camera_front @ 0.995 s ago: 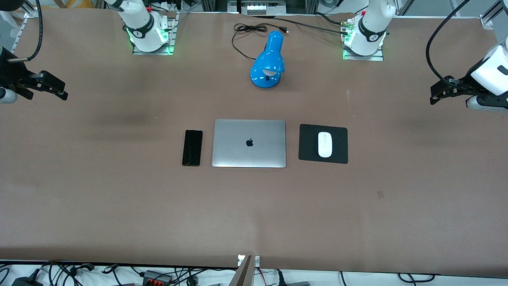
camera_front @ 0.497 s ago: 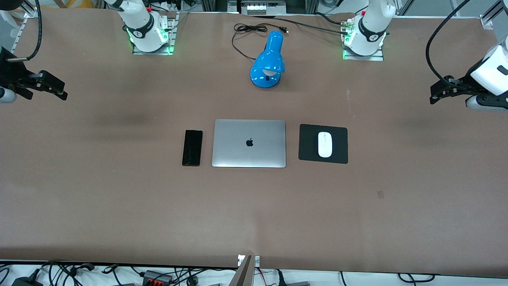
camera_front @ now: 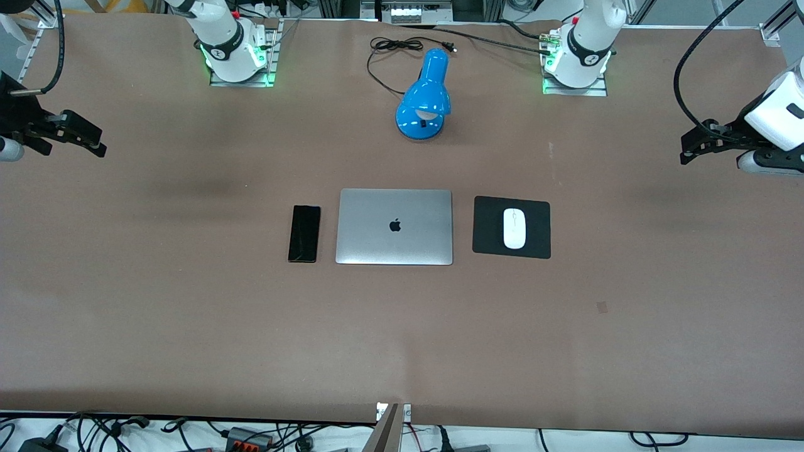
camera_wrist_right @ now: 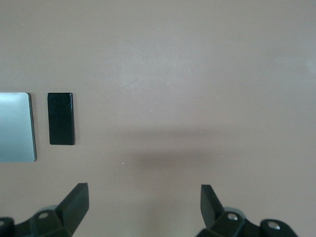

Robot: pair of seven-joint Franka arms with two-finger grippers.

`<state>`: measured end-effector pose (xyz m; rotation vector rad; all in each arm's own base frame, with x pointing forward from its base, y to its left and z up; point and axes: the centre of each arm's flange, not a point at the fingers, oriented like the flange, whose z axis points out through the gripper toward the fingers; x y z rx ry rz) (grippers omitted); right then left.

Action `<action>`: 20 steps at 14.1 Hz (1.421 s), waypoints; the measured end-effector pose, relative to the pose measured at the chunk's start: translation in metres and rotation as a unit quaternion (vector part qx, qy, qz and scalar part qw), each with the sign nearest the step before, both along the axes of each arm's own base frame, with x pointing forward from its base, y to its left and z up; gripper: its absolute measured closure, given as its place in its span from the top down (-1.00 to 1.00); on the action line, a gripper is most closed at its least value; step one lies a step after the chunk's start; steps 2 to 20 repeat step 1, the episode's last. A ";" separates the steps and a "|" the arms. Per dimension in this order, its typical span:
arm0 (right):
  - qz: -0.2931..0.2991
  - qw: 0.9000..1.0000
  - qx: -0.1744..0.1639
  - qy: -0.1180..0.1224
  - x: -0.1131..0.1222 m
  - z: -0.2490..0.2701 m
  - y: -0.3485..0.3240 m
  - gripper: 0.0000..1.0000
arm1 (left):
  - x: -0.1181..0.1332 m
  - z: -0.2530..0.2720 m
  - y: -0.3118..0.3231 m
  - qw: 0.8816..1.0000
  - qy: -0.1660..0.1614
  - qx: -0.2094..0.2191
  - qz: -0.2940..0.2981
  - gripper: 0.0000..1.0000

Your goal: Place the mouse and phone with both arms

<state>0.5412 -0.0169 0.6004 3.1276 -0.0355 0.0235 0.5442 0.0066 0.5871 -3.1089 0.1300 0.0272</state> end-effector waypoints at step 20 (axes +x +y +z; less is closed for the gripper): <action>0.000 1.000 0.000 0.000 0.000 0.000 0.000 1.00 | 0.000 0.000 0.000 1.000 0.000 0.000 0.000 1.00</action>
